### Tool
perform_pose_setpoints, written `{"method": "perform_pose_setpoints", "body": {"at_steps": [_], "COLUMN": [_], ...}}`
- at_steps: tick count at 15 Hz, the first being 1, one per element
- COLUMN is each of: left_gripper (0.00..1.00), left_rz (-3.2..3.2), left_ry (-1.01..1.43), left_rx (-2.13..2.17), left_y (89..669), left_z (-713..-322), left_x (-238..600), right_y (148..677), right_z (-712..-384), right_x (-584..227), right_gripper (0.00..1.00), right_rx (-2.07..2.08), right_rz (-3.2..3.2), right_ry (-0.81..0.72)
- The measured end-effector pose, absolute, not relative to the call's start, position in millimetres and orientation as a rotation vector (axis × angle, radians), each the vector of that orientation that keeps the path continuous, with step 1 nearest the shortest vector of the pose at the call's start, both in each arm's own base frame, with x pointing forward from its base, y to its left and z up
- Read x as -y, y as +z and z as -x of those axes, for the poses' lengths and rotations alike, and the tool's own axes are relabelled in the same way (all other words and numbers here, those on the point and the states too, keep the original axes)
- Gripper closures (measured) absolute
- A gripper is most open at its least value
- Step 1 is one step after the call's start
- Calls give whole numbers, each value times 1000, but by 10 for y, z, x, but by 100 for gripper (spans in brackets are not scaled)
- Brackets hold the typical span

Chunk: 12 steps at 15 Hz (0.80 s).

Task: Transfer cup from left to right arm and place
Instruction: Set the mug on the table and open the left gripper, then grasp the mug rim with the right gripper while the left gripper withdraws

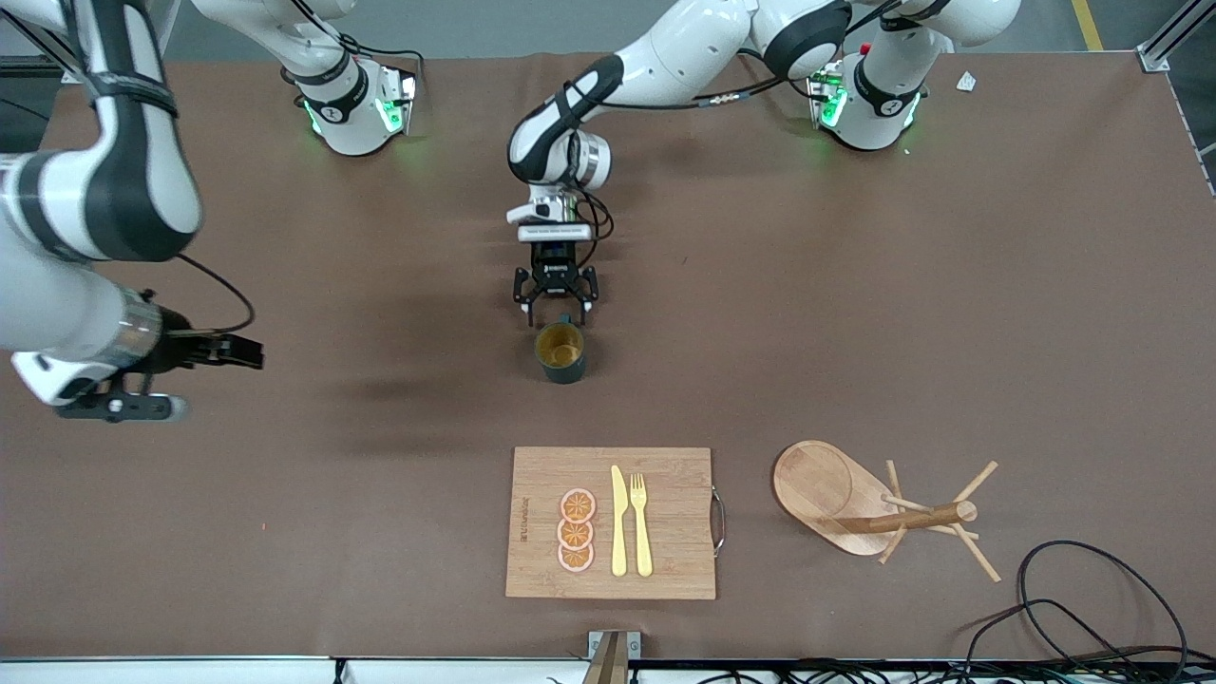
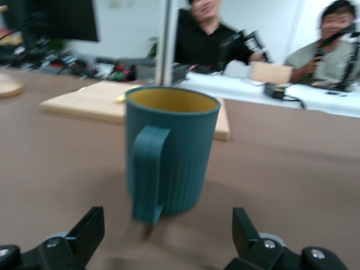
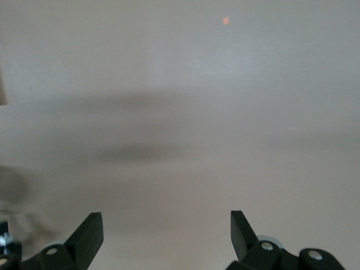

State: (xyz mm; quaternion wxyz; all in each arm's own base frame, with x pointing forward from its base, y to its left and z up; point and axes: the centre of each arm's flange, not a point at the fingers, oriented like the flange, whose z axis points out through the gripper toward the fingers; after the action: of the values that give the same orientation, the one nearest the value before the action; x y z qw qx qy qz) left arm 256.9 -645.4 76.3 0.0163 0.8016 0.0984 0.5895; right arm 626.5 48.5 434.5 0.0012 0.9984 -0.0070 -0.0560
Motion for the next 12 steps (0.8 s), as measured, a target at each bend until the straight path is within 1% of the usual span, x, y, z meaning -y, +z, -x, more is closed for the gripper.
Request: {"method": "perform_pose_setpoints", "body": {"at_steps": [3,5,7,9,12], "left_gripper": [0,0,0,0,1], "left_rz": [-2673,-2792,-2909,-3000,-3120], "left_ry": [1699,1615,1517,1376,1082], "left_rx": [-478,-579,-652,-750,-912], "left_y": [1187,1504,1825,2203,2956], "left_z": [-2118,-1936,-1816,-1790,-2003], "left_x": [6607,6634,6637,6632,6515], "right_y": [4174,4059,3780,3448,3098], "right_z": [-6180,-6147,-6095,-6006,-5844], "right_x": [-972,-1241,-1350,-1398,-1659], "right_gripper": [0,0,0,0,0], "right_rx": [33,41,54,59,-8], "right_rz": [-3131,-3151,-3188,-3205,-3206], "right_ry": [-173,-111,-35,33,49]}}
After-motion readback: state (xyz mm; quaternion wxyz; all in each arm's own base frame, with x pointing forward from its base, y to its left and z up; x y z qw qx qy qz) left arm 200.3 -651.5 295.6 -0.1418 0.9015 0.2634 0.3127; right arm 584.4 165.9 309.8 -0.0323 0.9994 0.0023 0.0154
